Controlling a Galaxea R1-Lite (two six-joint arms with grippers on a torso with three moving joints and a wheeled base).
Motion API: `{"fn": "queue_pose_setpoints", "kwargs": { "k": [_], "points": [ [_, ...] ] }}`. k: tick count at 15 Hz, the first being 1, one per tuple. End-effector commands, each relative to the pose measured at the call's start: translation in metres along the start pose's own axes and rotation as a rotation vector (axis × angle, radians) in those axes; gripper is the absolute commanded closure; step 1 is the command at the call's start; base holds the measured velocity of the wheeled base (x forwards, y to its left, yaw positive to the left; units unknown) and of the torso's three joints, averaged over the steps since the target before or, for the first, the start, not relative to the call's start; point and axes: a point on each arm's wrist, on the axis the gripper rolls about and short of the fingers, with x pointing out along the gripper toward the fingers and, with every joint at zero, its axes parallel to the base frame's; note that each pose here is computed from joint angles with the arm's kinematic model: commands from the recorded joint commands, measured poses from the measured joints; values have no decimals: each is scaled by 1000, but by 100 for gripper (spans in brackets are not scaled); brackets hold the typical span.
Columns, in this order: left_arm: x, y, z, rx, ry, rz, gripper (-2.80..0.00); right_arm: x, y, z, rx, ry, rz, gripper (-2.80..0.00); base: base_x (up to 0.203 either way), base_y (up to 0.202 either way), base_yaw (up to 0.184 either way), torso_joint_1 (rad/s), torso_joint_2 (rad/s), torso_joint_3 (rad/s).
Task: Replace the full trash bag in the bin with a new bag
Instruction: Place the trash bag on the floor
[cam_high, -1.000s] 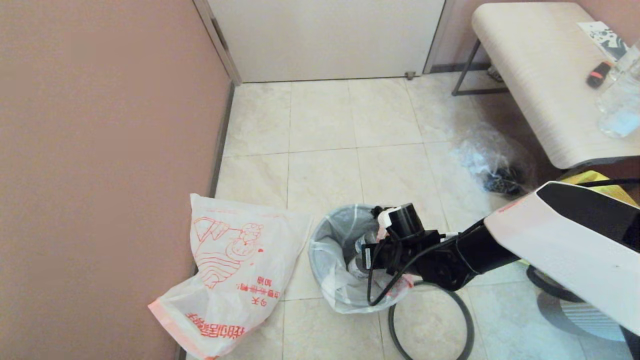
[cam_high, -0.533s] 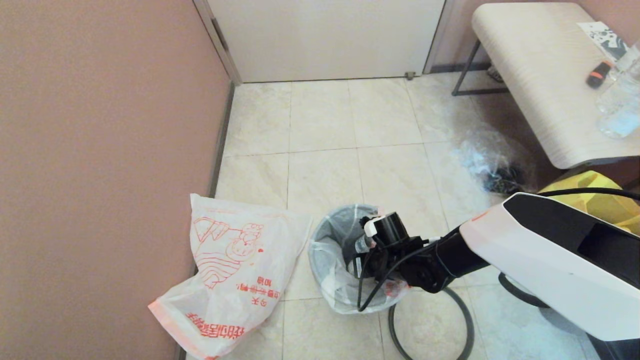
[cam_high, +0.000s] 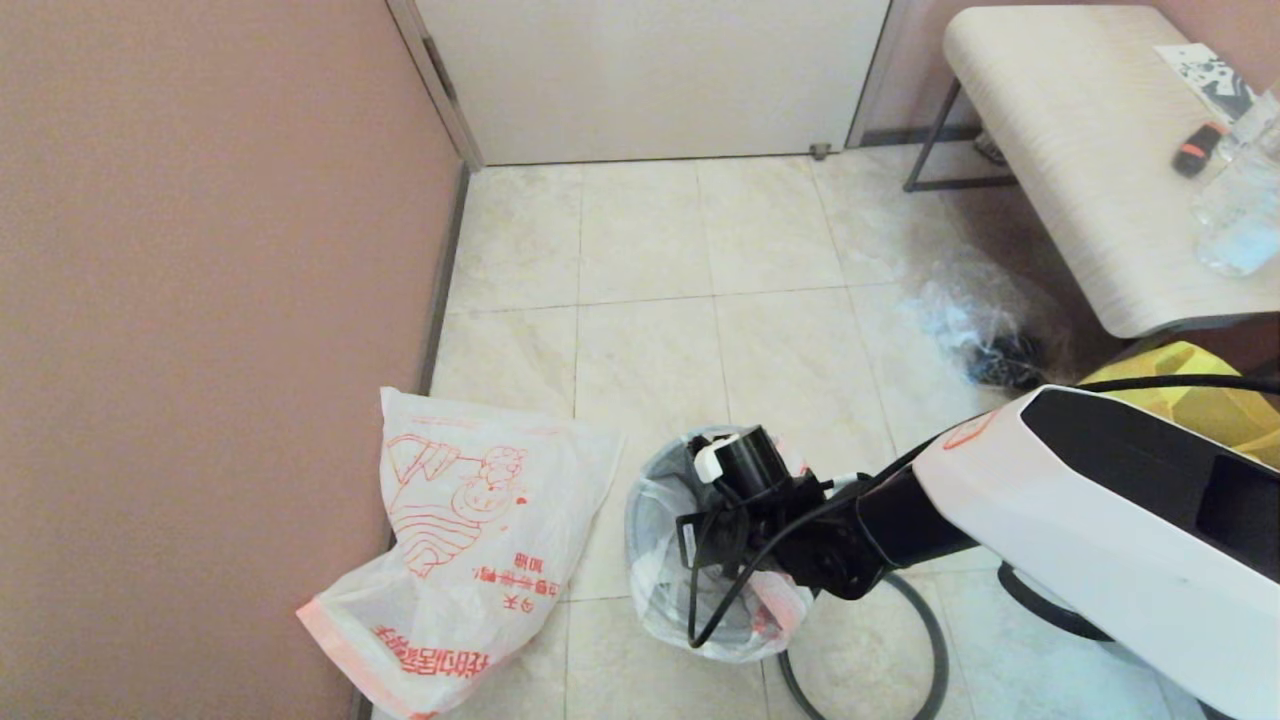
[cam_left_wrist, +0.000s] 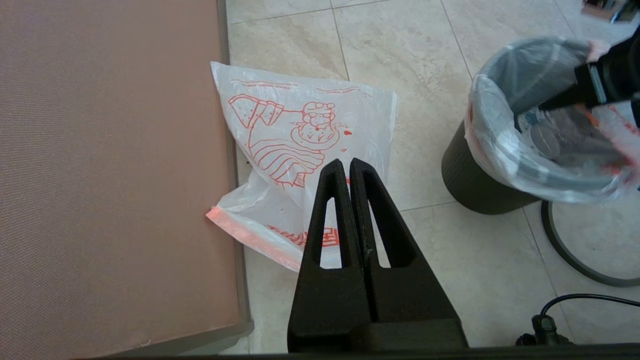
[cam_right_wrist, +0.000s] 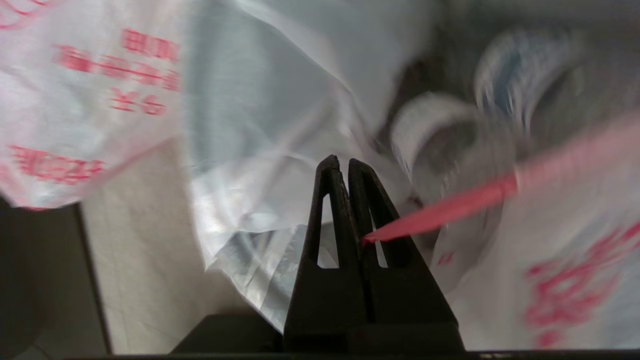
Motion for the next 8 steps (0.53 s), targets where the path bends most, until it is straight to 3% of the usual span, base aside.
{"fn": "queue_pose_setpoints", "kwargs": {
  "k": [1,8],
  "points": [
    [1,0,-4,0,14,-1,0,-10,4,11,4,-35,12,0,0,0,0,0,0,0],
    [1,0,-4,0,14,-1,0,-11,-4,30,8,-71,-21,0,0,0,0,0,0,0]
  ]
}}
